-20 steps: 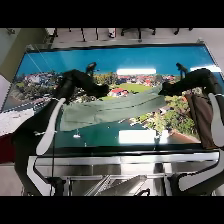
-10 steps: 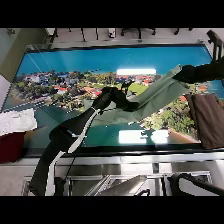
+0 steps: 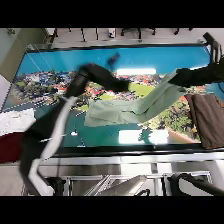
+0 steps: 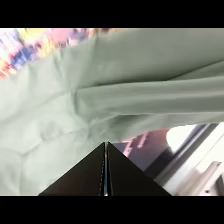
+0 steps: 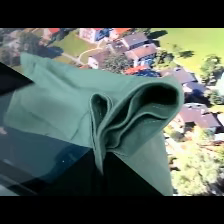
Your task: Fold the shirts.
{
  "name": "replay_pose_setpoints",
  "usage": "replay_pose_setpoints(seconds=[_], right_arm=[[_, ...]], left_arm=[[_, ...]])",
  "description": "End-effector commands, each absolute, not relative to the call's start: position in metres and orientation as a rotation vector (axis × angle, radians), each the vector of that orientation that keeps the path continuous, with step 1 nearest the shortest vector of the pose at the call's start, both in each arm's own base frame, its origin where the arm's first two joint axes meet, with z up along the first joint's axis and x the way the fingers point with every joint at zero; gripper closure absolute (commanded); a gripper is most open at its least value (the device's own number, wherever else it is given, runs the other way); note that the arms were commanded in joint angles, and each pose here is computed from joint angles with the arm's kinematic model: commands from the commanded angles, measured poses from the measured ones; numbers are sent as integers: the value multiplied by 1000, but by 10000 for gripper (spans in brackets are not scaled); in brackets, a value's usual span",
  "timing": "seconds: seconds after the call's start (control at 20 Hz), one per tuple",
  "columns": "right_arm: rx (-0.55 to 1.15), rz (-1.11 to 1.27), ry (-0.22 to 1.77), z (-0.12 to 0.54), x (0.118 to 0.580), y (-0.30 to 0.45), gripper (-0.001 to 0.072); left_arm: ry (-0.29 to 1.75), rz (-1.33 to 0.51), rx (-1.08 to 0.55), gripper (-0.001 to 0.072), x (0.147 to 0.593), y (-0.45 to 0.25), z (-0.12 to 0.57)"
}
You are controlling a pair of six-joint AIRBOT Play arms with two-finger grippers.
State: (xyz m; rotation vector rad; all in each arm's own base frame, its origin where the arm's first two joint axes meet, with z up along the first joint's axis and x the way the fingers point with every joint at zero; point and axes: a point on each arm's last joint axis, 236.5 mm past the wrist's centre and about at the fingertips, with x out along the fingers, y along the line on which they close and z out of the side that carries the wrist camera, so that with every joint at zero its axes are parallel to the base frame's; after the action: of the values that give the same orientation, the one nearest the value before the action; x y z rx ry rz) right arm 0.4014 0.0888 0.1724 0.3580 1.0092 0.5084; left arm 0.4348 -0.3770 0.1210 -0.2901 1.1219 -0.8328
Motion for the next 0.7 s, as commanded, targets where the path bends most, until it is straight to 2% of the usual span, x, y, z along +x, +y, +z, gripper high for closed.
replay_pose_setpoints(seconds=[0.0, 0.2, 0.45, 0.5, 0.55, 0.6, 0.65], right_arm=[[382, 657, 966, 187, 398, 155, 692], [398, 764, 875, 180, 415, 272, 690], [390, 822, 855, 57, 404, 457, 684], [379, 817, 837, 28, 396, 485, 574], [364, 821, 843, 6, 385, 503, 277], [329, 833, 865, -11, 375, 511, 122], [295, 840, 884, -18, 372, 509, 129]], left_arm=[[866, -776, -301, 691, 413, -268, 262], [604, -592, -329, 691, 348, -156, 356], [416, -373, -320, 692, 270, -85, 373], [401, -340, -328, 691, 261, -78, 367], [396, -314, -337, 692, 252, -74, 358], [391, -294, -346, 691, 247, -71, 350], [387, -279, -355, 692, 242, -69, 341]])
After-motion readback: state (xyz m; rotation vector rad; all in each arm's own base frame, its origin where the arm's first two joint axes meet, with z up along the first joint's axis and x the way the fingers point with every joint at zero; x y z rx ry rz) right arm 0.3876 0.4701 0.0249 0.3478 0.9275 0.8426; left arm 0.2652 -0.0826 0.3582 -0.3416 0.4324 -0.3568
